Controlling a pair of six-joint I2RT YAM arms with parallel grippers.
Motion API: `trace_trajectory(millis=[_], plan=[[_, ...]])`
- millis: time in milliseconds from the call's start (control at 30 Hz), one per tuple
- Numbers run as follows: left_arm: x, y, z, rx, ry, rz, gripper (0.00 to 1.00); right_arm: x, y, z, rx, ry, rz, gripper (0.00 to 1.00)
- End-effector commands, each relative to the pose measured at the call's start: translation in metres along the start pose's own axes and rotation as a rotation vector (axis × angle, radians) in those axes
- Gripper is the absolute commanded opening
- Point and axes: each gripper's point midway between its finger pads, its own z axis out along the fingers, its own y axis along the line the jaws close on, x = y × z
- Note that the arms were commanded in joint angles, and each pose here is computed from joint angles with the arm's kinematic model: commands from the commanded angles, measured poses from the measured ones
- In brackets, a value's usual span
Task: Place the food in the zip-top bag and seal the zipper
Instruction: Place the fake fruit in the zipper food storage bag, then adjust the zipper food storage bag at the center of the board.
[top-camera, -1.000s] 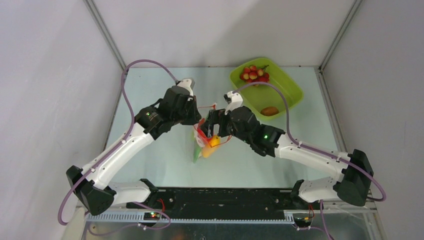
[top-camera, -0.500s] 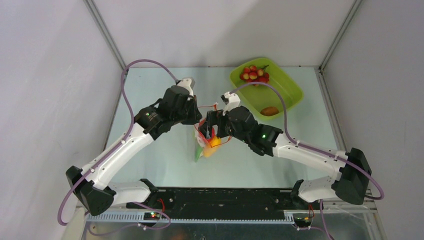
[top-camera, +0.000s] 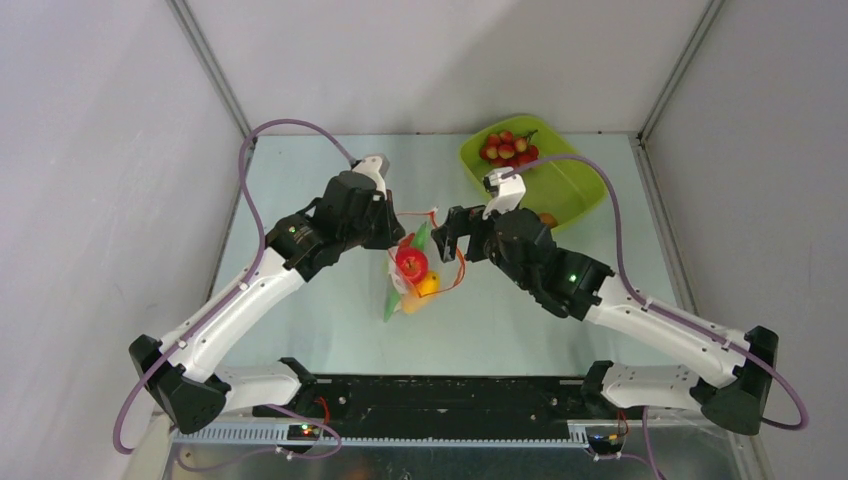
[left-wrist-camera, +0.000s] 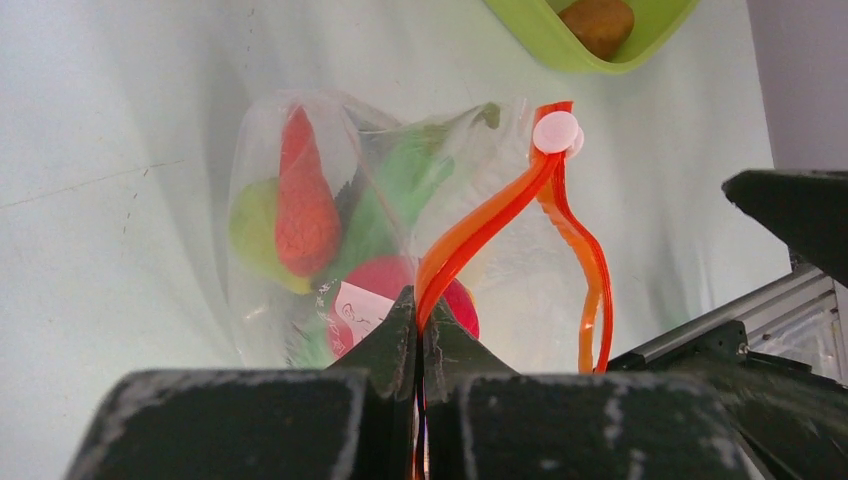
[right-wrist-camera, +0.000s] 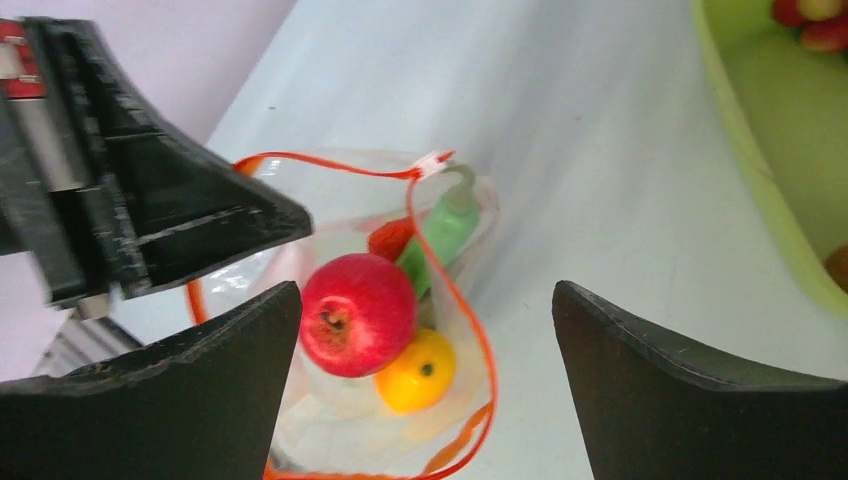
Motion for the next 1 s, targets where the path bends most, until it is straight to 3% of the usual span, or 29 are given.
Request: trace_trajectory(millis=[0, 233, 300, 367, 400, 433, 467, 533, 733, 900, 967], plan=[[-0.014, -0.015, -0.006, 0.077, -0.054, -0.004, 0.03, 0.007, -0.027, 0.006, 0.116, 0.038, -0.063, 0.99], [-0.015, -0.016, -0.007, 0.083, -0.055, 0.000, 0.03, 0.045, -0.035, 0.030, 0.126, 0.169, -0.075, 0.91], [-0.015, -0.015, -0.007, 0.082, -0.057, 0.001, 0.03, 0.055, -0.040, 0.034, 0.148, 0.199, -0.079, 0.79], [-0.015, -0.015, -0.007, 0.083, -0.061, 0.007, 0.03, 0.057, -0.043, 0.036, 0.154, 0.206, -0.084, 0.52], [-0.015, -0.014, -0.007, 0.079, -0.060, 0.011, 0.04, 0.054, -0.042, 0.034, 0.151, 0.196, -0.084, 0.32], [-0.015, -0.013, -0.007, 0.073, -0.058, 0.018, 0.04, 0.050, -0.043, 0.033, 0.154, 0.186, -0.098, 0.22], [-0.016, -0.009, -0.006, 0.049, -0.056, 0.022, 0.04, 0.042, -0.043, 0.029, 0.153, 0.163, -0.099, 0.05], [-0.018, 0.000, -0.007, -0.010, -0.047, 0.036, 0.04, 0.027, -0.049, 0.020, 0.177, 0.114, -0.128, 0.00], [-0.022, 0.020, -0.011, -0.142, 0.002, 0.130, 0.04, -0.026, -0.052, -0.008, 0.174, -0.045, -0.177, 0.00], [-0.031, 0.045, -0.020, -0.278, -0.021, 0.174, 0.04, -0.045, -0.065, -0.027, 0.215, -0.097, -0.188, 0.00], [-0.033, 0.043, -0.021, -0.259, -0.027, 0.166, 0.04, -0.044, -0.061, -0.029, 0.185, -0.089, -0.179, 0.00]])
